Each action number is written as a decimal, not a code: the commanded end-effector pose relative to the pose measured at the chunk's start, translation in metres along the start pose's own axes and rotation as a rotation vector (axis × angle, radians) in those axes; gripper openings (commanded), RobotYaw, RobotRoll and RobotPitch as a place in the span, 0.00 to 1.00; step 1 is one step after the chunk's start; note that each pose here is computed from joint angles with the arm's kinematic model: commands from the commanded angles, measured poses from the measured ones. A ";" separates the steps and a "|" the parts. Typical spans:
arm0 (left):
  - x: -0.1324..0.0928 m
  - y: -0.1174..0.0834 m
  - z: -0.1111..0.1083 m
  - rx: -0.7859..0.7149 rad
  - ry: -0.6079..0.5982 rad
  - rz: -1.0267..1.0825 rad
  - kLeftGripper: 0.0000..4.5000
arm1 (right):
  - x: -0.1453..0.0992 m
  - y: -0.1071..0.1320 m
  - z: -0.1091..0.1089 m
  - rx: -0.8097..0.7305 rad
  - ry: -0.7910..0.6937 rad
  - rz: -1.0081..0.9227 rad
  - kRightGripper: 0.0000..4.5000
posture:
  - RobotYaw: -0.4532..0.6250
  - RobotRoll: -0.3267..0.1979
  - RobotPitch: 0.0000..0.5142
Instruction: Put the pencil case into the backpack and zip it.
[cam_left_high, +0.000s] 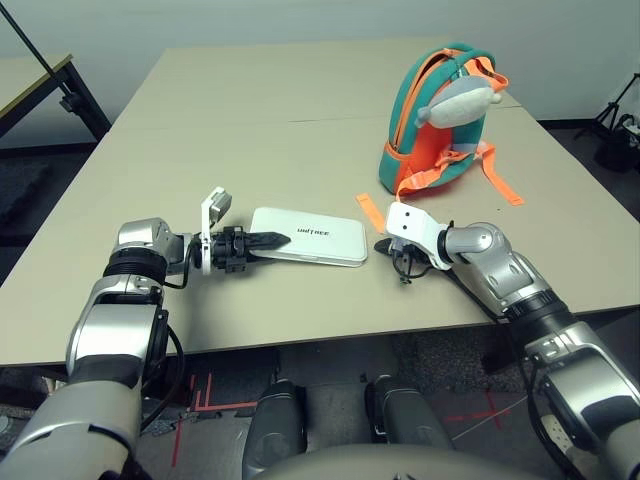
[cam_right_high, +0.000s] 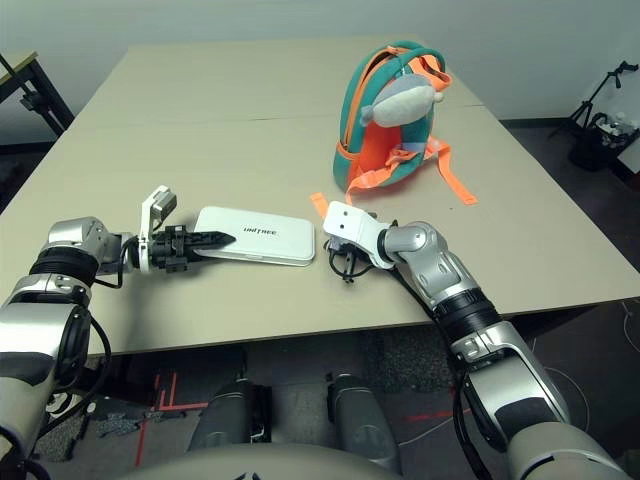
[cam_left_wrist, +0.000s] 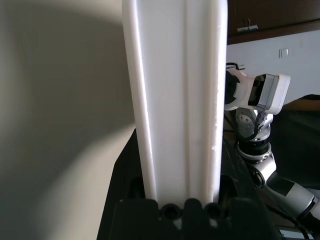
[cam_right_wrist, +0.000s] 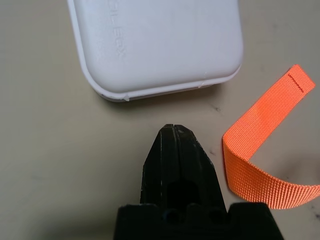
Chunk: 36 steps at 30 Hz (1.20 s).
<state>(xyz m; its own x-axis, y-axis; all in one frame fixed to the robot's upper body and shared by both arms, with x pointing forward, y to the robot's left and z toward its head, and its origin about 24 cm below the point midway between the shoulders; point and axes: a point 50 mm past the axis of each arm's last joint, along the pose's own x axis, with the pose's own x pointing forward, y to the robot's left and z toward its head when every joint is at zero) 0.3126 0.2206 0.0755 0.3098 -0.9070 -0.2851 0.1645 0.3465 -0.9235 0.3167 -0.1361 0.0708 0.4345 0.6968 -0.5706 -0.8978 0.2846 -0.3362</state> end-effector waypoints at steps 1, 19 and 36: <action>-0.003 0.008 -0.002 0.014 0.011 0.094 0.29 | -0.008 -0.002 -0.007 0.031 0.008 -0.026 0.00 | 0.28 0.62 0.05; -0.019 -0.059 0.045 0.520 -0.330 -0.087 0.29 | -0.102 -0.054 -0.020 0.572 -0.279 -0.478 0.81 | 0.30 0.62 0.04; -0.011 -0.136 0.044 0.884 -0.479 -0.062 0.29 | -0.117 -0.102 -0.025 0.739 -0.350 -0.776 1.00 | 0.38 0.62 0.02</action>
<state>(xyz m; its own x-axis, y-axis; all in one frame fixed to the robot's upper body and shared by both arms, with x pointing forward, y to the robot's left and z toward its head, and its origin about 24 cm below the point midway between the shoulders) 0.3327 0.1999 0.2087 0.6079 -0.7924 0.0514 0.7447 0.5465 -0.3831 0.3570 -0.2573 0.1566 0.9443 0.3085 -0.1148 -0.3016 0.9506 0.0739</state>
